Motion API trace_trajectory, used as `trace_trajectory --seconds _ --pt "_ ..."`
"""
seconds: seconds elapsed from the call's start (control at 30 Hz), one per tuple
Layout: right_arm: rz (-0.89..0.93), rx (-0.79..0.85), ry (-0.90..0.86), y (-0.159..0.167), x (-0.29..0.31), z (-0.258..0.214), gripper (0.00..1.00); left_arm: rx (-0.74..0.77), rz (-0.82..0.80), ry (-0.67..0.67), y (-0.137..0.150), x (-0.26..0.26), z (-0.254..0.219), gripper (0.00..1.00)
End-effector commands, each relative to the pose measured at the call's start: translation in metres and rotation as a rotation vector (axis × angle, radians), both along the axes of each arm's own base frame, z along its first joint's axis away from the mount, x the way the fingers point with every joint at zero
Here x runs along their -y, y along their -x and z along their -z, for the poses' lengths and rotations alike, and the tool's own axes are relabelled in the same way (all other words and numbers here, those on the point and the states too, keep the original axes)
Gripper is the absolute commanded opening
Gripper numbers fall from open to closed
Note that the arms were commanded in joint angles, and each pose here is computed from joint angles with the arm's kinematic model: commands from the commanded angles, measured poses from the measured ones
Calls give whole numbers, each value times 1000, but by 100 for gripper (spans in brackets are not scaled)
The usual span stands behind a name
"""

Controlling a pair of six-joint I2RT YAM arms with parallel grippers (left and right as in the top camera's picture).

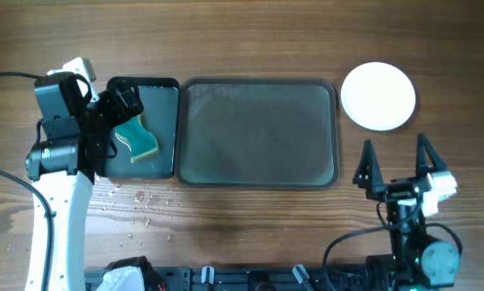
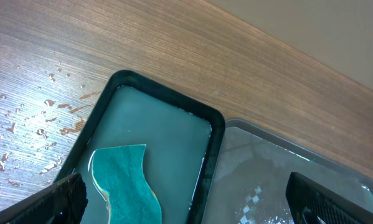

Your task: Clean dirty plates on tray and stack at the side

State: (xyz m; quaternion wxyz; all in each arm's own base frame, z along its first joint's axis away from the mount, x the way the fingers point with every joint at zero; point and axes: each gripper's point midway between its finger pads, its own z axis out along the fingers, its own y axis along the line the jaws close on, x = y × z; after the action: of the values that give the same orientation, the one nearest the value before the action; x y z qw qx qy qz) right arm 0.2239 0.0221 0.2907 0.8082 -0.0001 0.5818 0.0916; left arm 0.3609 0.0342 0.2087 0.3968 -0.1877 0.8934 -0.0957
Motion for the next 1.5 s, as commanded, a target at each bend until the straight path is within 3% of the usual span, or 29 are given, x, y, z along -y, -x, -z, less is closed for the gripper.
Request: trace_trajectory --seconds 0.0,0.23,0.53,1.47 --pt "-12 58 67 2 -5 6 100 13 0 -10 -2 -1 -5 100" --pt "-3 -41 94 -12 -4 48 100 13 0 -10 -2 -1 -5 100" --pt "-1 -313 136 -21 -3 116 100 13 0 -10 -2 -1 -5 100" --pt "-9 -313 116 -22 -3 115 100 13 0 -10 -2 -1 -5 100"
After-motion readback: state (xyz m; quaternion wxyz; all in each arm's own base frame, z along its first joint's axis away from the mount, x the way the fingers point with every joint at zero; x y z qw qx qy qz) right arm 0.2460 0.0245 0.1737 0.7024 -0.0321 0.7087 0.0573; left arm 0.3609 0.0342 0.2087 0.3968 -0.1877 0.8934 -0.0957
